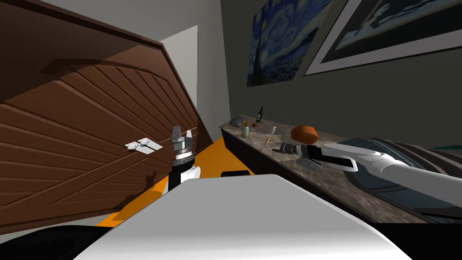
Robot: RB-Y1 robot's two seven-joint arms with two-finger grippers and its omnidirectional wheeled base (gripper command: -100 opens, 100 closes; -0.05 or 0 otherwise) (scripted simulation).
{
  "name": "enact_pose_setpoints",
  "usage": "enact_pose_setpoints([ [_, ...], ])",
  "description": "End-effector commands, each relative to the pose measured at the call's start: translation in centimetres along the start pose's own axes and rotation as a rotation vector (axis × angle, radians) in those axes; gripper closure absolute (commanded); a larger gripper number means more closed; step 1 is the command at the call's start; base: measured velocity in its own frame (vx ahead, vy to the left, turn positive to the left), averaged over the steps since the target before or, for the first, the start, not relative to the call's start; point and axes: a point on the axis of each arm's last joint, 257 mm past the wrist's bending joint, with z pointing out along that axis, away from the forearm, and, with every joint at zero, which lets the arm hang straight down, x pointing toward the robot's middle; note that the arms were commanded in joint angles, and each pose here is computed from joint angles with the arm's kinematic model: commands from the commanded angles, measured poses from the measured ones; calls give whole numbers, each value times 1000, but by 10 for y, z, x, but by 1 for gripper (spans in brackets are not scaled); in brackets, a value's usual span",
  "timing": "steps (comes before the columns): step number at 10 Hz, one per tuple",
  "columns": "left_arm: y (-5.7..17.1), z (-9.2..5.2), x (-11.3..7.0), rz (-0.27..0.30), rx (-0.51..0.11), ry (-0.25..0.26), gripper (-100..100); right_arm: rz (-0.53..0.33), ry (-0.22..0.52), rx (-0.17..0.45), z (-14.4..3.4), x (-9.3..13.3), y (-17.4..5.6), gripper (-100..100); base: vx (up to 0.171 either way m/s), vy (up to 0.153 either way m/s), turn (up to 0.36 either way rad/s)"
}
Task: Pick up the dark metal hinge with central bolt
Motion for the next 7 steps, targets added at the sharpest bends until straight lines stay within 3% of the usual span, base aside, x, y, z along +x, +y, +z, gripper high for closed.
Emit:
enact_pose_setpoints([
  [1, 0, 0, 0, 0, 0, 0, 0, -33, 80, 9, -17, 20, -9, -100, -68, -78, 78],
  [2, 0, 0, 0, 0, 0, 0, 0, -55, 143, 14, -30, 37, -15, -100, -85, -106, 153],
  [3, 0, 0, 0, 0, 0, 0, 0, -64, 150, 16, -32, 35, -18, -100, -61, -70, 69],
  [6, 0, 0, 0, 0, 0, 0, 0, -121, 322, 21, -73, 76, -34, -100, -97, -81, 103],
  [7, 0, 0, 0, 0, 0, 0, 0, -126, 326, 23, -74, 75, -35, -100, -83, -70, 31],
])
